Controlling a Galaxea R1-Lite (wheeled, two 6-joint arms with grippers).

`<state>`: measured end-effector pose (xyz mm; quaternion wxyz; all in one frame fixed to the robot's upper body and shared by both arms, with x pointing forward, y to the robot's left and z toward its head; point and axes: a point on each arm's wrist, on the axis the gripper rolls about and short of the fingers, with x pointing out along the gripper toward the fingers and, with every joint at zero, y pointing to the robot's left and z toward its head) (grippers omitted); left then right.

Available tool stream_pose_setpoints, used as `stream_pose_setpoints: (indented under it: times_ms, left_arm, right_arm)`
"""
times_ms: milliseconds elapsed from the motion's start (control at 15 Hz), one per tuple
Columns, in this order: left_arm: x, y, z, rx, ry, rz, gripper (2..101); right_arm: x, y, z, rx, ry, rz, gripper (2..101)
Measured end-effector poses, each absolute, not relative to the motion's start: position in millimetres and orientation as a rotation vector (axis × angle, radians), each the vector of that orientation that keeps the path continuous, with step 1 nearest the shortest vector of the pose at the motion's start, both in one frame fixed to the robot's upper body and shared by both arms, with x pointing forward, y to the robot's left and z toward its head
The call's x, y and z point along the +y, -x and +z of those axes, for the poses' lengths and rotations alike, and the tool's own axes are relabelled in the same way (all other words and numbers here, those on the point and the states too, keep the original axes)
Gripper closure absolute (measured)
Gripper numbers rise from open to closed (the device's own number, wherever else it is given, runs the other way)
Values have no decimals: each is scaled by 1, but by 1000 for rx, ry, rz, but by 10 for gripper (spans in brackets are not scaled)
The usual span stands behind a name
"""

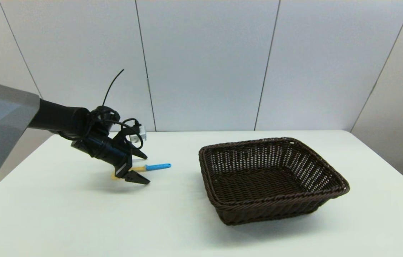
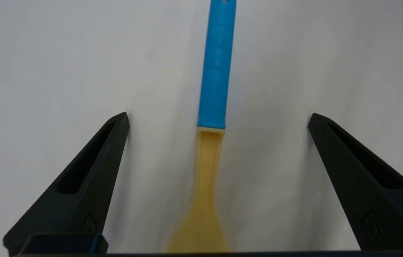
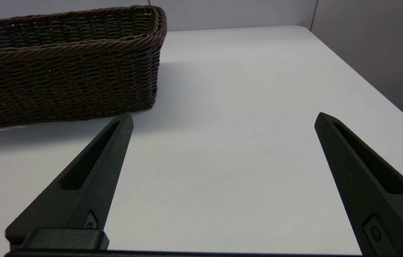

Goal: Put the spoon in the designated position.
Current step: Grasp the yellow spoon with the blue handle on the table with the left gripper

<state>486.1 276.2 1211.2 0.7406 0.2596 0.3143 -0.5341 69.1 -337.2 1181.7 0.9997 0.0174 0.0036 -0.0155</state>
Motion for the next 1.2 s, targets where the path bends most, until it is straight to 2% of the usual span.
stream_pose_setpoints:
  times_ms: [467,733,933,1067,1200]
  left_arm:
    - [277,-488,1213,682,-576,-1165,20]
    - [277,-489,1210,687,-574,-1167,397]
    - [277,-490,1207,693,-572,-1171,578]
    - [277,-489,1206,699,-570,-1175,939]
    - [277,-489,1206,703,-569,-1177,920]
  right_arm:
    - [-337,-69,1182,7,-35,-31,18]
    - [-337,-69,1182,6,-35,-31,18]
    - [-337,-69,1182,7,-35,-31,18]
    - [-337,-69,1182,7,-35,-31,18]
    - [-337,-69,1182,7,-35,-31,18]
